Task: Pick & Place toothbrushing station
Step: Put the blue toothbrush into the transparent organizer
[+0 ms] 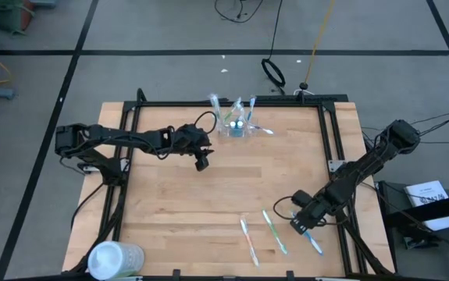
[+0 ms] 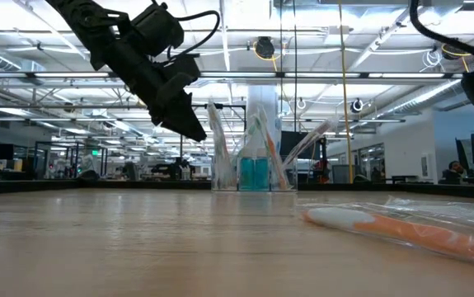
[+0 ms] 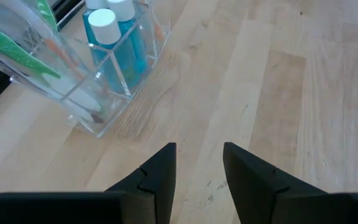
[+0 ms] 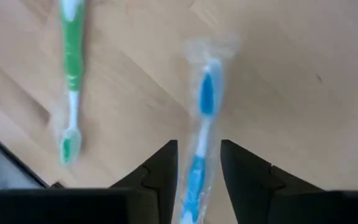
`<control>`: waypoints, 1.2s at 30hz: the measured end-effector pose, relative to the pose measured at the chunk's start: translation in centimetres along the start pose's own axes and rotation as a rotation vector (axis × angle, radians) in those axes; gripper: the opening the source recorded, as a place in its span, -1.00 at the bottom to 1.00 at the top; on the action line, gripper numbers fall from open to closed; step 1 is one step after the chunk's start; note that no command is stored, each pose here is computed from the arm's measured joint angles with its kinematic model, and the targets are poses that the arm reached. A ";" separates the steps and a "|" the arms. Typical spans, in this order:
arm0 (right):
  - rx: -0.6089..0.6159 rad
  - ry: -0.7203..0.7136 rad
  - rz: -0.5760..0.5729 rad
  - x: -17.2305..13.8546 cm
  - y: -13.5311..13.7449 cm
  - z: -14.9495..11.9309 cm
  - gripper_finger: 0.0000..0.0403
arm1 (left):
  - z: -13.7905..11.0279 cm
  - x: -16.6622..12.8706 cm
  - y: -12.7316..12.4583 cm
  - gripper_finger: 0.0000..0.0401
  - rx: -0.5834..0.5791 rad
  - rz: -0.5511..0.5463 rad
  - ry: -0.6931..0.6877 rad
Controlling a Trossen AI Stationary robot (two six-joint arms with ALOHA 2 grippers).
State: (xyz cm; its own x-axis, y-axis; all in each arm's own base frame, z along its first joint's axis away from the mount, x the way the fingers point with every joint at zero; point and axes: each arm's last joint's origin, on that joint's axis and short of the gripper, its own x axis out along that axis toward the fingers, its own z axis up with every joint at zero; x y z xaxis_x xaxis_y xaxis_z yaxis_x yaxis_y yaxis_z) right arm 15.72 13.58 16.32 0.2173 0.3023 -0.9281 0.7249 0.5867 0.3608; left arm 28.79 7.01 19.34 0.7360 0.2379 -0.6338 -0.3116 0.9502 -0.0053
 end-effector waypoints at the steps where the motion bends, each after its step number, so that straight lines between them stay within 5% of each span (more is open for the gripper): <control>1: -0.018 -0.017 0.000 0.0 0.0 0.0 -0.40 | 0.0 0.0 0.0 -0.32 0.000 0.000 0.000; 8: -0.117 -0.115 -0.066 0.5 -0.4 0.3 -0.34 | 0.0 0.0 0.0 -0.32 0.001 0.000 0.002; 17: -0.271 -0.059 -0.120 2.8 0.0 0.4 -0.36 | 0.0 0.0 0.0 -0.32 0.001 0.000 0.003; 26: -0.396 -0.110 -0.124 2.6 0.0 0.5 -0.63 | 0.0 0.0 0.0 -0.32 0.001 0.000 0.003; 32: -0.495 -0.360 -0.045 1.4 1.0 1.1 -0.93 | 0.0 0.0 0.0 -0.32 0.001 0.001 0.000; 36: -0.595 -0.604 0.041 0.1 2.5 2.2 -0.92 | 0.0 0.0 0.0 -0.32 0.001 0.001 0.000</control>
State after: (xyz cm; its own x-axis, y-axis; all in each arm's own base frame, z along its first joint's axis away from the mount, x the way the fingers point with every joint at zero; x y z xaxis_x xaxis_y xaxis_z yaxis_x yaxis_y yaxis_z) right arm 18.96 13.39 16.93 0.6700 -0.0220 -0.7420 0.2807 0.9328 0.2259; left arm 28.79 7.05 19.33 0.7355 0.2386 -0.6341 -0.3115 0.9502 -0.0037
